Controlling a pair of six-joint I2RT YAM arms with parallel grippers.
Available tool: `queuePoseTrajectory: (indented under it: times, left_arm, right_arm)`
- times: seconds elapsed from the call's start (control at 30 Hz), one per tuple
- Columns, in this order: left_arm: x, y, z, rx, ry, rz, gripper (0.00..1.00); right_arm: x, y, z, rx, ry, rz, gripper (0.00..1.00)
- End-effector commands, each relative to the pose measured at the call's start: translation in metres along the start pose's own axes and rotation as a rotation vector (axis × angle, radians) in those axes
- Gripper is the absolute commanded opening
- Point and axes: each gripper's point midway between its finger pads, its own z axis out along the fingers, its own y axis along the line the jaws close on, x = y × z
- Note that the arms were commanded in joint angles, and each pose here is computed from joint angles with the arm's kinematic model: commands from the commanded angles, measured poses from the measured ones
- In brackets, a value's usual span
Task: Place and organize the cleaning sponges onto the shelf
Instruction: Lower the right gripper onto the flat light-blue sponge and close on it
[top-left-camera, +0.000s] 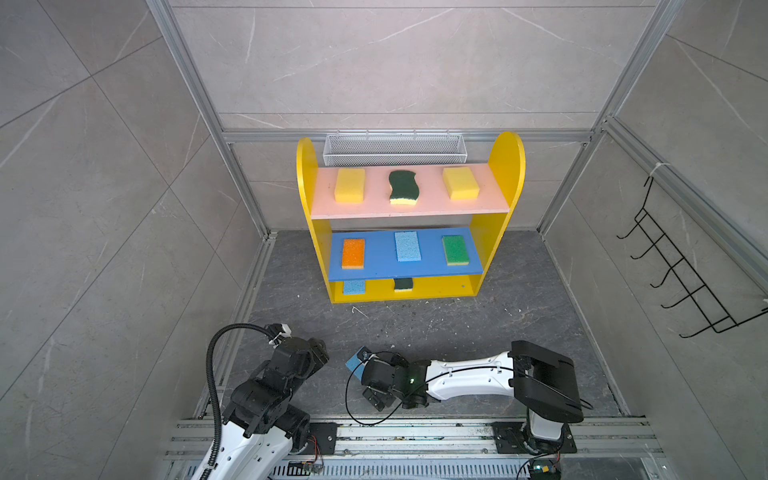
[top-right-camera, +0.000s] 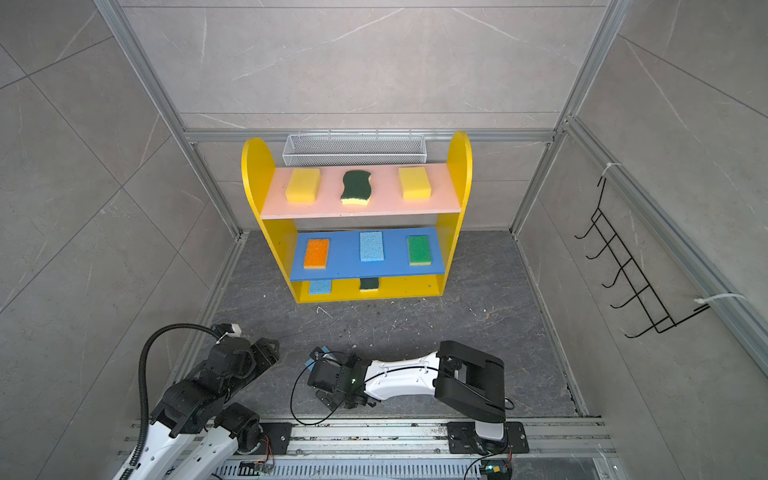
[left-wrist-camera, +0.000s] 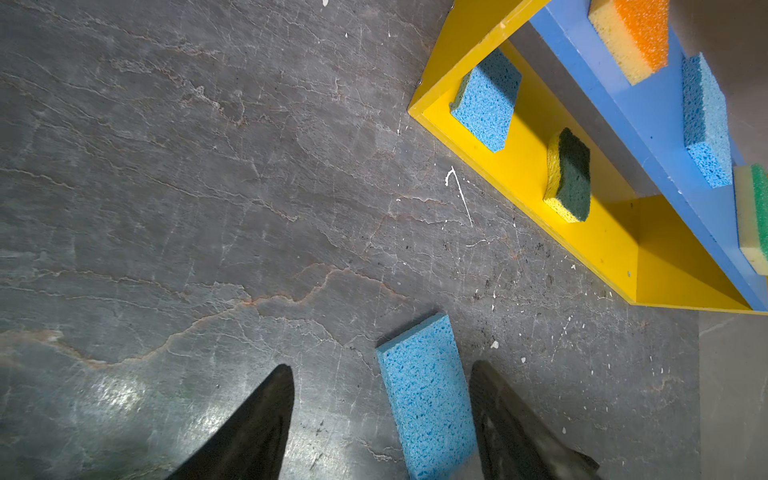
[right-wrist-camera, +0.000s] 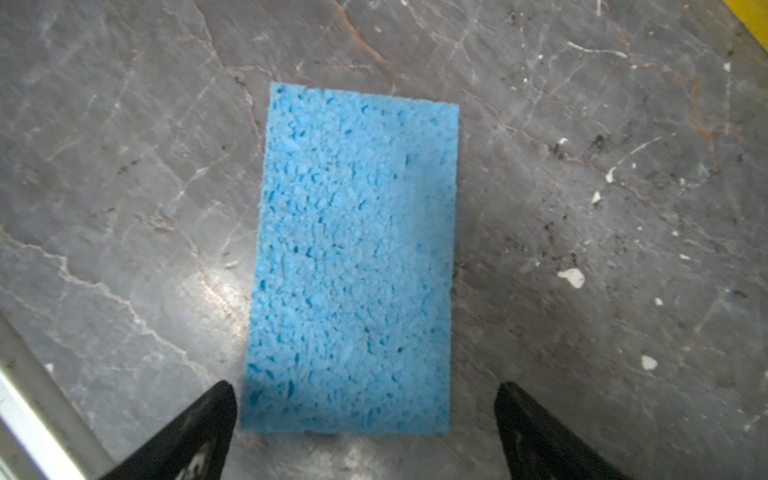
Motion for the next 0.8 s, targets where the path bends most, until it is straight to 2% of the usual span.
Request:
queuePoseTrajectory:
  times: [0.0,0.33,0.77]
  left_arm:
    - [0.0,0.005,0.001,-0.018,-0.008,-0.007,0.7]
    - [-0.001,0.006,0.0,-0.025,-0.012,-0.013,0.7]
    - [-0.002,0.007,-0.002,-0.03,-0.021,-0.023,0.71]
  right_arm:
    - [0.0,-0.002,0.002,0.01,0.022,0.038,0.99]
    - [0.0,0.008,0.003,-0.06,0.032,0.036,0.99]
    - [0.001,0.0,0.013,-0.033,0.074,0.037,0.99]
